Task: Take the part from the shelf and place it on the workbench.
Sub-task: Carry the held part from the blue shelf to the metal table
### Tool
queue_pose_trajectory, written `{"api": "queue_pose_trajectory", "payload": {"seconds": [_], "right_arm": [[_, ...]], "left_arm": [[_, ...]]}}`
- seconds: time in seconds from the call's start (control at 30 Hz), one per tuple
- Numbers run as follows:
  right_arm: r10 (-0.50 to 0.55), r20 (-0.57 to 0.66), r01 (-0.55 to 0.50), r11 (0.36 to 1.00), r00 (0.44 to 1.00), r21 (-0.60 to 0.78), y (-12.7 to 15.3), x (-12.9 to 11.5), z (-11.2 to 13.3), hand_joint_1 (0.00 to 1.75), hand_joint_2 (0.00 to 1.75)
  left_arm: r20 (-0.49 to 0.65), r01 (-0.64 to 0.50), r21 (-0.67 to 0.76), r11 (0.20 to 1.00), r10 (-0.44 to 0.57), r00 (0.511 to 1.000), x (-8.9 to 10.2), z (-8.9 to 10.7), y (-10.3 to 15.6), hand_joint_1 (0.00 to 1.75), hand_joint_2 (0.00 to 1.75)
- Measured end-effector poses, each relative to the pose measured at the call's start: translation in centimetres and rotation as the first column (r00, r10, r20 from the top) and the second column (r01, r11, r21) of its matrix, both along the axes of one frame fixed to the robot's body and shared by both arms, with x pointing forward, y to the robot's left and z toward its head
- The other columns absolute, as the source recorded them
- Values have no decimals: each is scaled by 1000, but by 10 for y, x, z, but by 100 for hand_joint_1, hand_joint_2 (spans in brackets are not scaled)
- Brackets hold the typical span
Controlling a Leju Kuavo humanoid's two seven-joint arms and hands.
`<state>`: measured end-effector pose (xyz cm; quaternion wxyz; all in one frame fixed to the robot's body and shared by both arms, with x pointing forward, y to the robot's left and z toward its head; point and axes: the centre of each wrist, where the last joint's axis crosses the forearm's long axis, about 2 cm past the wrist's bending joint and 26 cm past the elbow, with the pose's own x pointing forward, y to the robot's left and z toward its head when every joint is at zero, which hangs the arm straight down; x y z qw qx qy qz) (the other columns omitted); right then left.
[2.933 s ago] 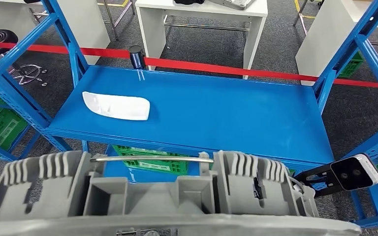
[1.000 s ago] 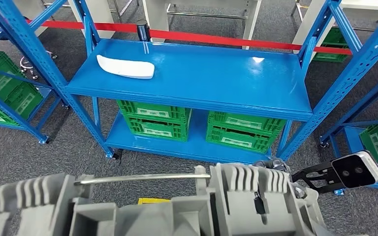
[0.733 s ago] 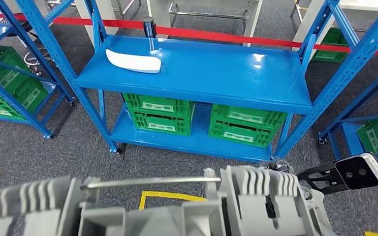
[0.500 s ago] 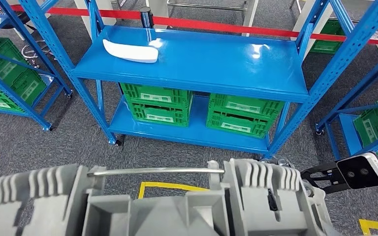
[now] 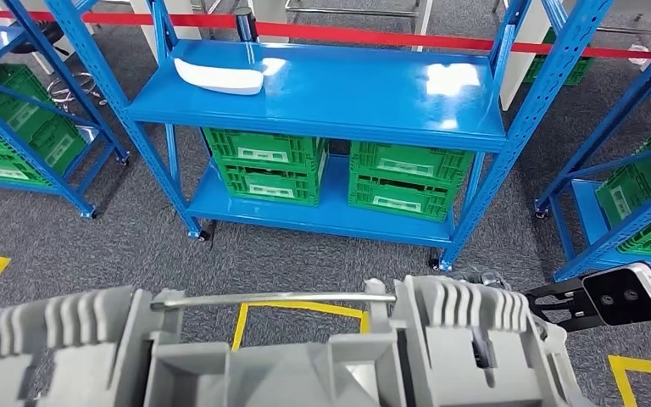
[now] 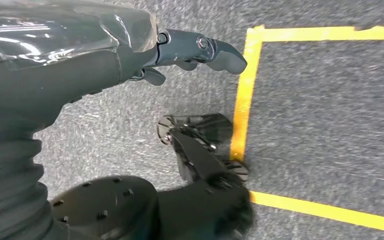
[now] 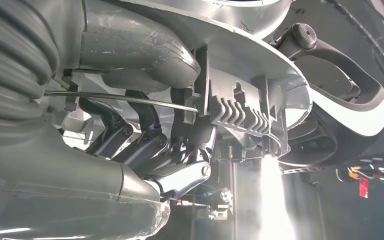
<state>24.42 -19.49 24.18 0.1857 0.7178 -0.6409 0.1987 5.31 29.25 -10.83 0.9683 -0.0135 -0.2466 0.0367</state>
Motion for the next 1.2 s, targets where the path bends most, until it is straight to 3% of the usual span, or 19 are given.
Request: {"api": "queue_pose_trajectory", "payload": {"seconds": [1.2], "right_arm": [[-6,29,6,1000,1000,-4,0,-1,5,175,175]], "left_arm": [[1,-2,10,1000,2,1000,-8,-1,2,0,175]]}}
